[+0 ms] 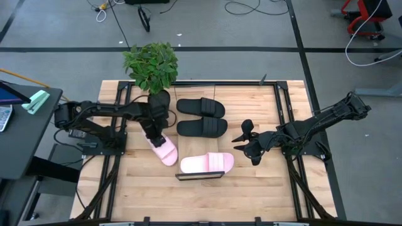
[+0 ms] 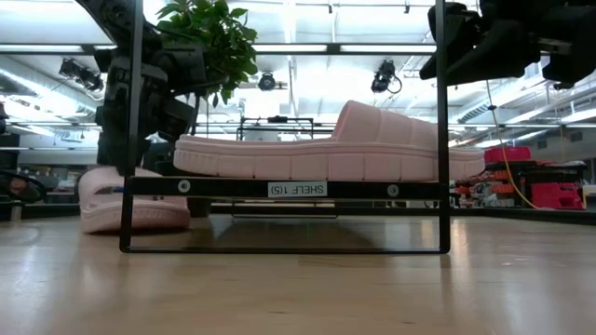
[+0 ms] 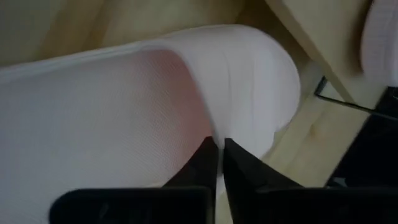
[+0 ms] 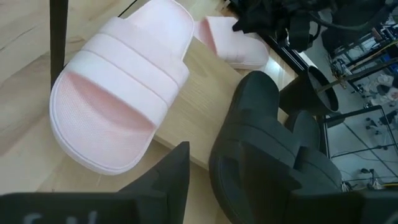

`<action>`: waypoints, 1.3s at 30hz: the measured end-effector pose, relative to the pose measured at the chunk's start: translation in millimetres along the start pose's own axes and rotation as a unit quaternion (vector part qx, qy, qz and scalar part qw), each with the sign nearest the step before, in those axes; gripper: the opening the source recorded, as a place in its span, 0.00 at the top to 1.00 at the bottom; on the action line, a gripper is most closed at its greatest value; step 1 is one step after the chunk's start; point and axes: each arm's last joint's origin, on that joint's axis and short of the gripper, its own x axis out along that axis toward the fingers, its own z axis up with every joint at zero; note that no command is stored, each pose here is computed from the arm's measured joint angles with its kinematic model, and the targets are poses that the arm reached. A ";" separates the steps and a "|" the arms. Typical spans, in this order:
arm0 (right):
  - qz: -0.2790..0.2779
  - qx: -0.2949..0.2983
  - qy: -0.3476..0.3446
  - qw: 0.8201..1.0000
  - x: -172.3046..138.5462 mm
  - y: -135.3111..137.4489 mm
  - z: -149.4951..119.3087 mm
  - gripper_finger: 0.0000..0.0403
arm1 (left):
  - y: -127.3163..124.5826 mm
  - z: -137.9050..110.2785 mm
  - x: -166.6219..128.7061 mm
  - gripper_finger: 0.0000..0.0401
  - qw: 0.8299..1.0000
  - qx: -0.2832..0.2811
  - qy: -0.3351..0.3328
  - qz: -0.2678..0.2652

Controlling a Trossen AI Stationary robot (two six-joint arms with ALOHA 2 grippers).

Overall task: Pick and place slides into the shelf
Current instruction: Put the pink slipper on the shelf

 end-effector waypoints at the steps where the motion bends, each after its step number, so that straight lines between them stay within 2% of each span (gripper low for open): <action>1: 0.000 0.000 0.000 1.000 0.0 0.0 0.0 0.65 | -1.4 -0.1 0.8 0.96 1.000 0.000 -0.003 0.006; 5: 0.000 0.001 0.000 1.000 0.0 0.0 0.0 0.67 | -6.9 -2.6 4.2 0.96 1.000 -0.002 -0.003 0.024; 10: 0.001 0.000 0.002 1.000 0.0 0.3 -0.4 0.69 | -9.3 -14.2 2.5 0.98 0.998 -0.018 0.031 0.045; 13: 0.001 0.000 0.002 1.000 0.1 0.3 -0.4 0.70 | -11.2 -19.1 -2.8 0.98 0.998 -0.034 0.022 0.056; 21: 0.003 -0.001 0.005 1.000 0.1 0.6 -1.0 0.73 | -23.7 -37.7 -27.6 0.98 0.990 -0.109 -0.066 0.068; 27: 0.003 -0.002 0.006 1.000 0.1 0.7 -1.2 0.75 | -44.0 -55.4 -40.4 0.98 0.978 -0.139 -0.149 0.045; 35: 0.005 -0.003 0.009 1.000 0.0 1.0 -1.7 0.76 | -72.4 -66.5 -50.2 0.98 0.951 -0.143 -0.273 0.002; 39: 0.005 -0.001 0.009 1.000 0.0 1.0 -1.8 0.77 | -85.2 -69.6 -57.5 0.98 0.936 -0.142 -0.322 0.000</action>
